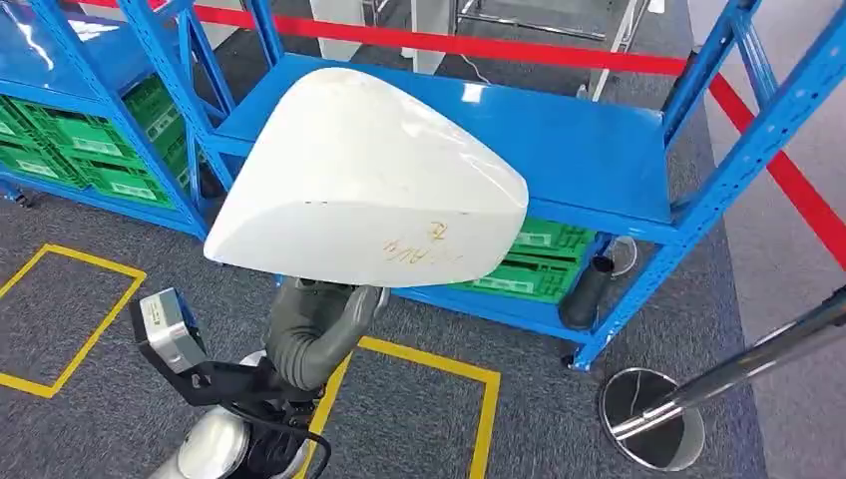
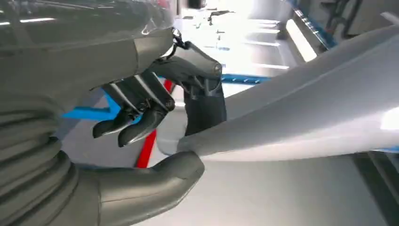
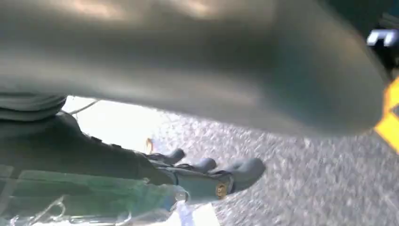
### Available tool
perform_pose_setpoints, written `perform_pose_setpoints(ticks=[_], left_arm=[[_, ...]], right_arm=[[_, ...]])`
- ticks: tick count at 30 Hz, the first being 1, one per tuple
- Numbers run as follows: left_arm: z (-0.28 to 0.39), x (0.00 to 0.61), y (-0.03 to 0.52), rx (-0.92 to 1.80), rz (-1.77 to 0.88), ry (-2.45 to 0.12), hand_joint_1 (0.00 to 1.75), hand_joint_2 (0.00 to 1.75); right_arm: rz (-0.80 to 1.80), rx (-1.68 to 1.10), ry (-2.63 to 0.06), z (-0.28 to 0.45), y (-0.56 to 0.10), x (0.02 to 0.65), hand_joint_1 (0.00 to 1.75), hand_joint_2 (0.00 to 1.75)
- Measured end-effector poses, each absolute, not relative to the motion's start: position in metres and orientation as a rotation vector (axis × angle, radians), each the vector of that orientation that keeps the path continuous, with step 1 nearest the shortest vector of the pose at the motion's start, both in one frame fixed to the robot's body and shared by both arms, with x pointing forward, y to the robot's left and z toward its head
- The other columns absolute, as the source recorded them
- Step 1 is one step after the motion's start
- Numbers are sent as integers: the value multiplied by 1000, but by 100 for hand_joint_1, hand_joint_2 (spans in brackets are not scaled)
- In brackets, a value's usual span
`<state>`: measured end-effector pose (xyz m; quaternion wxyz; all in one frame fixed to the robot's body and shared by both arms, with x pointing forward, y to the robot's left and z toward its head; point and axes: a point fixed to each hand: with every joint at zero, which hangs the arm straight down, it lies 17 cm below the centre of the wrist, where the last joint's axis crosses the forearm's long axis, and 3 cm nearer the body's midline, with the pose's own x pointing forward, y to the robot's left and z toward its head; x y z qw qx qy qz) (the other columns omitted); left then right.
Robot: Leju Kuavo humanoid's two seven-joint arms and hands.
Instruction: Take the parts from the cabinet and place them on the table.
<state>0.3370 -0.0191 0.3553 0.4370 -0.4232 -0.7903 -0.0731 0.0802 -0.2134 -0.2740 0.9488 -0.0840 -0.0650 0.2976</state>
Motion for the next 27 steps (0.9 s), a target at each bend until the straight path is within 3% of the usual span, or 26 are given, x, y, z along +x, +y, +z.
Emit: perform_pose_setpoints(ticks=[27], left_arm=[[357, 335, -20, -1061, -181, -1964, 175, 175]], right_arm=[[628, -172, -138, -274, -215, 83, 0, 0]])
